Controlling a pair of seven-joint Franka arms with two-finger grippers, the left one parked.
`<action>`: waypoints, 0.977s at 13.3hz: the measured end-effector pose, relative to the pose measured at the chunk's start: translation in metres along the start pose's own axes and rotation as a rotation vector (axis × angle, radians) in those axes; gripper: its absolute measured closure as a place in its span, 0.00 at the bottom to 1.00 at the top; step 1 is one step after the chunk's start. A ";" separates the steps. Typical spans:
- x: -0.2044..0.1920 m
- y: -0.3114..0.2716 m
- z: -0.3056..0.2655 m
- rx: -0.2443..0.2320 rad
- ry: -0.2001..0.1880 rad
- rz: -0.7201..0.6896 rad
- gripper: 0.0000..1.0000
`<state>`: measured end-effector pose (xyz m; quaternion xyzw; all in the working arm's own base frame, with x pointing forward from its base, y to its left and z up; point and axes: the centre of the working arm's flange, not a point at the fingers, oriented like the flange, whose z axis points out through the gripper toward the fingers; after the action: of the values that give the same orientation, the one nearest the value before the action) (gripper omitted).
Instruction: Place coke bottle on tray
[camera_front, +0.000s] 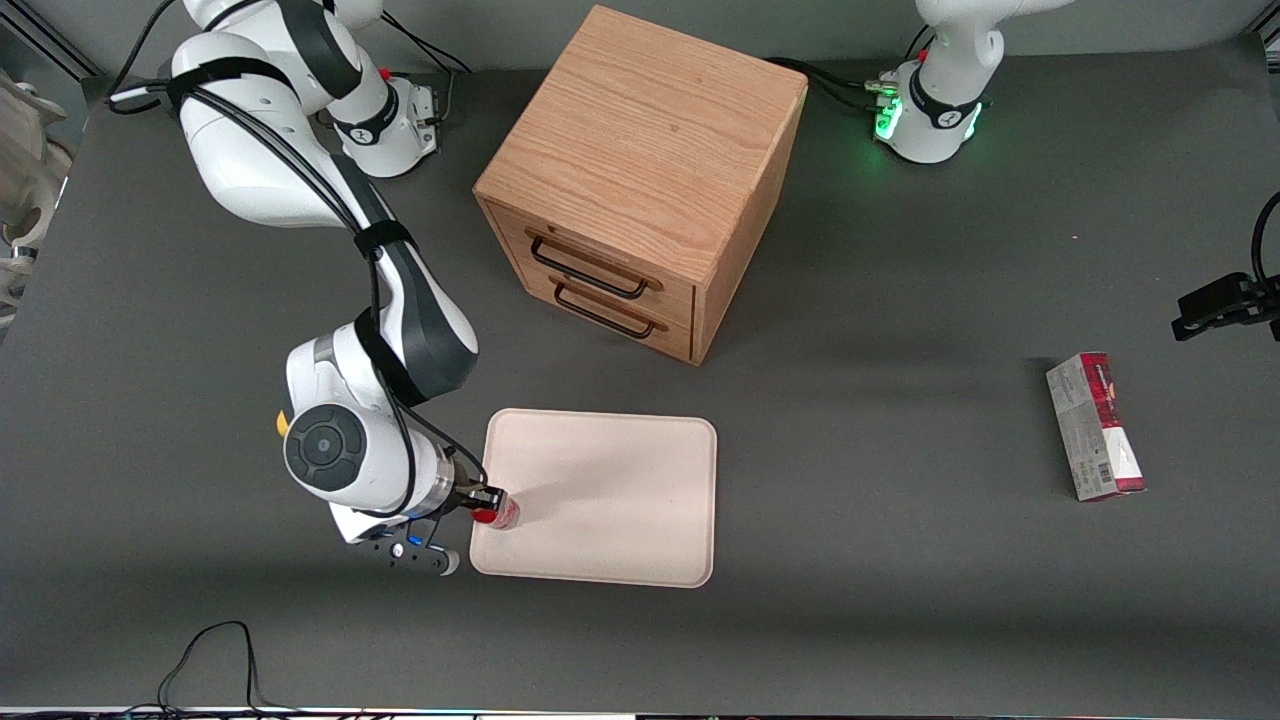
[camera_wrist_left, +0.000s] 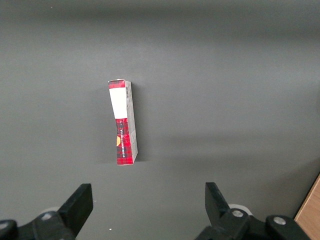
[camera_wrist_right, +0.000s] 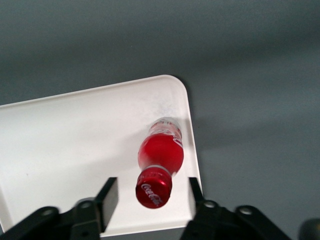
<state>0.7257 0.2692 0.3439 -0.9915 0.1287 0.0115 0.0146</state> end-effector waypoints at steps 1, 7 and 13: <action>0.000 0.000 0.000 -0.001 0.001 0.000 0.19; 0.002 0.004 -0.010 -0.009 0.004 -0.007 0.00; -0.006 0.086 -0.097 -0.082 -0.082 -0.143 0.00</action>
<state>0.6999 0.1842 0.4387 -0.9966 0.0563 0.0565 -0.0197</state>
